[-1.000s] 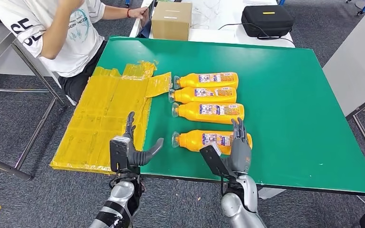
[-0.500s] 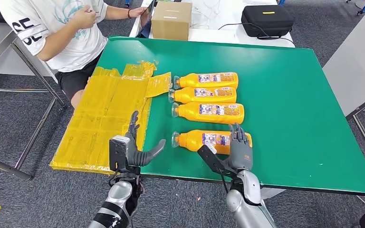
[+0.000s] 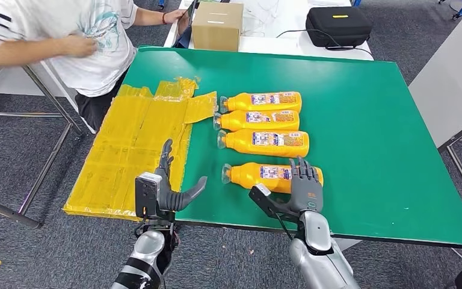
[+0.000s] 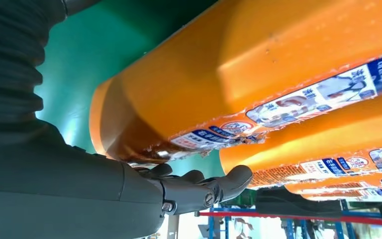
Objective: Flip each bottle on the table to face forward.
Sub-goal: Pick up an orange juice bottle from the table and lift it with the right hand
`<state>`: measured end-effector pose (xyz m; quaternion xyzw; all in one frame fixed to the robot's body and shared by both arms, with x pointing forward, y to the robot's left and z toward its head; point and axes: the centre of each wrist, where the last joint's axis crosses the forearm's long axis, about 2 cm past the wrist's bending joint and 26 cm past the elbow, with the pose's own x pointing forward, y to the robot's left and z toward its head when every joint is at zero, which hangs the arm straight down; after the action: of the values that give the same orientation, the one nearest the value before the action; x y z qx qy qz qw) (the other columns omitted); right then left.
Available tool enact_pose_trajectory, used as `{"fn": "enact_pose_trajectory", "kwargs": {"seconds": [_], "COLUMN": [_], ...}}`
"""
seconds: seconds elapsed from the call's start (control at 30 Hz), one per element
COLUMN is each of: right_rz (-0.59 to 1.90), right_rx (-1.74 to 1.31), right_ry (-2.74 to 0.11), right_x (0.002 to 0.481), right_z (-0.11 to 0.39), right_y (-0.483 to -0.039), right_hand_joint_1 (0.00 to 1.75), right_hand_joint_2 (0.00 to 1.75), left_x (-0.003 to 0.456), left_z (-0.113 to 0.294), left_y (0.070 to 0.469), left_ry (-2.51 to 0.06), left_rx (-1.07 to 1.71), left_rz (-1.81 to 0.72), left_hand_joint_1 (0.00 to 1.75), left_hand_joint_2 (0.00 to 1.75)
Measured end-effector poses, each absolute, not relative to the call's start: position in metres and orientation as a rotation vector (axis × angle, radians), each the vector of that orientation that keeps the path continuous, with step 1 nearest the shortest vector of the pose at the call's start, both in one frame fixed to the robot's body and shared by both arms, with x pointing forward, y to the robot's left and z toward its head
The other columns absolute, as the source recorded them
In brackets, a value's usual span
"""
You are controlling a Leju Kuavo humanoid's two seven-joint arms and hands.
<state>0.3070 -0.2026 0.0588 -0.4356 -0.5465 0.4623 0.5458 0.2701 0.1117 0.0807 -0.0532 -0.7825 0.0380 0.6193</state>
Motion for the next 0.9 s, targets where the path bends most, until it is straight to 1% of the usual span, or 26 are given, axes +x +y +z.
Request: {"fn": "enact_pose_trajectory", "kwargs": {"seconds": [0.13,0.17,0.2,0.27,0.3,0.33,0.9], "right_rz": [1.15,1.161,1.17,1.185,1.191,1.198,1.25], "right_rx": [-1.02,-1.014,-1.009,-0.998,-0.993,-0.987,-0.918], "right_ry": [-1.244,-1.231,-1.218,-1.197,-1.188,-1.18,-1.142], "right_x": [0.315,0.317,0.319,0.323,0.325,0.326,0.346], "right_z": [0.059,0.059,0.06,0.06,0.06,0.06,0.065], "right_y": [-0.204,-0.204,-0.205,-0.206,-0.206,-0.207,-0.213], "right_hand_joint_1": [0.0,0.08,0.41,1.28,1.64,1.75,1.75], "right_hand_joint_2": [1.75,1.75,1.75,1.75,1.75,1.75,1.75], "left_x": [0.27,0.27,0.27,0.27,0.27,0.271,0.271], "left_z": [0.081,0.081,0.08,0.08,0.08,0.08,0.08], "left_y": [0.113,0.113,0.114,0.114,0.115,0.115,0.115], "left_ry": [-1.795,-1.795,-1.794,-1.792,-1.791,-1.79,-1.786], "left_rx": [-0.135,-0.137,-0.139,-0.143,-0.145,-0.146,-0.159], "left_rz": [0.09,0.092,0.093,0.095,0.094,0.094,0.094], "left_hand_joint_1": [0.0,0.0,0.0,0.0,0.0,0.0,0.0], "left_hand_joint_2": [1.75,1.75,1.75,1.75,1.75,1.75,1.75]}}
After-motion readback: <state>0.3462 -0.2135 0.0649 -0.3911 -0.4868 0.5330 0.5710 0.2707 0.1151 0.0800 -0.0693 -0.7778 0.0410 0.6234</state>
